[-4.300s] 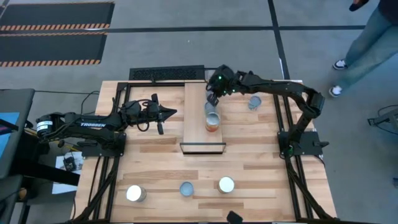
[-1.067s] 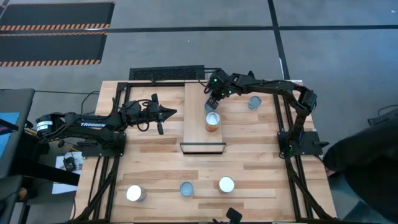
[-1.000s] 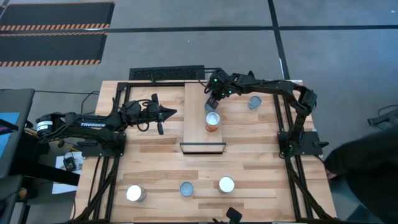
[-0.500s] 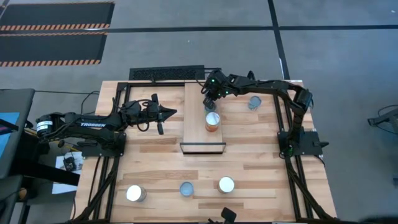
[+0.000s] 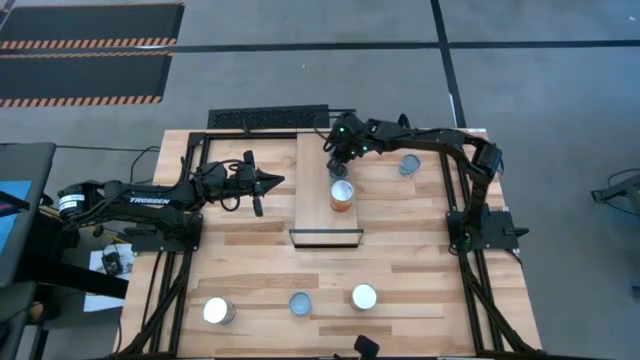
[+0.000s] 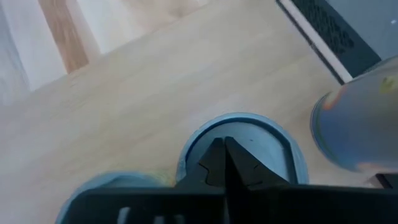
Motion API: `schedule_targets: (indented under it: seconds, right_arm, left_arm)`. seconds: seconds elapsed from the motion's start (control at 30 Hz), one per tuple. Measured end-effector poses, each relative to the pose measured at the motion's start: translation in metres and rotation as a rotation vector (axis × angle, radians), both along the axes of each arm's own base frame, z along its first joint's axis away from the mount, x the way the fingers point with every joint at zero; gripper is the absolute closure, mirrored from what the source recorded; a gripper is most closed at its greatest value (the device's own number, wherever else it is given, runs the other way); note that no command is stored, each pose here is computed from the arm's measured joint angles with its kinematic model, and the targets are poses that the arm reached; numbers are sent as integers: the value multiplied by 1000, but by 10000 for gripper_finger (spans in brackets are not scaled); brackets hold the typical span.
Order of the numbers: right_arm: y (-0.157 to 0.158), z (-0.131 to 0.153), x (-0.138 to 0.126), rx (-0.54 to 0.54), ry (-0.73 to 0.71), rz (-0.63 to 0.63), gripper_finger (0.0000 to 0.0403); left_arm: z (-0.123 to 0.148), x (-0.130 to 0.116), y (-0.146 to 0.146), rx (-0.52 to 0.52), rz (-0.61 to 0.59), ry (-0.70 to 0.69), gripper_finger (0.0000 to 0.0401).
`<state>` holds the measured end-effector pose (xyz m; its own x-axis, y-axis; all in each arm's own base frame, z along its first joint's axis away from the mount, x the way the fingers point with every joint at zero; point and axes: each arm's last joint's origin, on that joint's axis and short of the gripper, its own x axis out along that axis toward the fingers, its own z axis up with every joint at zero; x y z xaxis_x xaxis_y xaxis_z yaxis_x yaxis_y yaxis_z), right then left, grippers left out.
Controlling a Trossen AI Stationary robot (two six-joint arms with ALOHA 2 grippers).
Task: Pick and place cans onto a shelf
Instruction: Adjust the cans
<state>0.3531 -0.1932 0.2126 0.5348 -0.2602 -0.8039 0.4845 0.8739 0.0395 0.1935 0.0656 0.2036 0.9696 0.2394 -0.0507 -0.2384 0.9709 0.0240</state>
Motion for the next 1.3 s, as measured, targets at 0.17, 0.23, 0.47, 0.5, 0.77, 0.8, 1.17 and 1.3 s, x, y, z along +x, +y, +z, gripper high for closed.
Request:
schedule_targets:
  seconds: [0.17, 0.23, 0.47, 0.5, 0.77, 0.8, 1.17, 1.3]
  right_arm:
    - [1, 15, 6, -4, 7, 22, 382]
    - [2, 24, 8, -21, 3, 33, 380]
    - [4, 52, 16, -121, 9, 55, 392]
    - [2, 57, 16, -149, 14, 41, 393]
    - [-30, 75, 1, -274, 46, -123, 396]
    - [-34, 75, -1, -275, 48, -134, 396]
    - [-51, 76, -10, -280, 31, -178, 396]
    - [-50, 75, -10, -281, 38, -170, 396]
  left_arm:
    - [0, 0, 0, 0, 0, 0, 399]
    - [0, 0, 0, 0, 0, 1, 399]
    - [-1, 0, 0, -2, 0, 5, 399]
    - [-1, 0, 0, -2, 0, 7, 399]
    - [-1, 0, 0, -2, 0, 8, 399]
    - [-1, 0, 0, -2, 0, 8, 399]
    - [0, 0, 0, 0, 0, 2, 399]
    - [0, 0, 0, 0, 0, 3, 399]
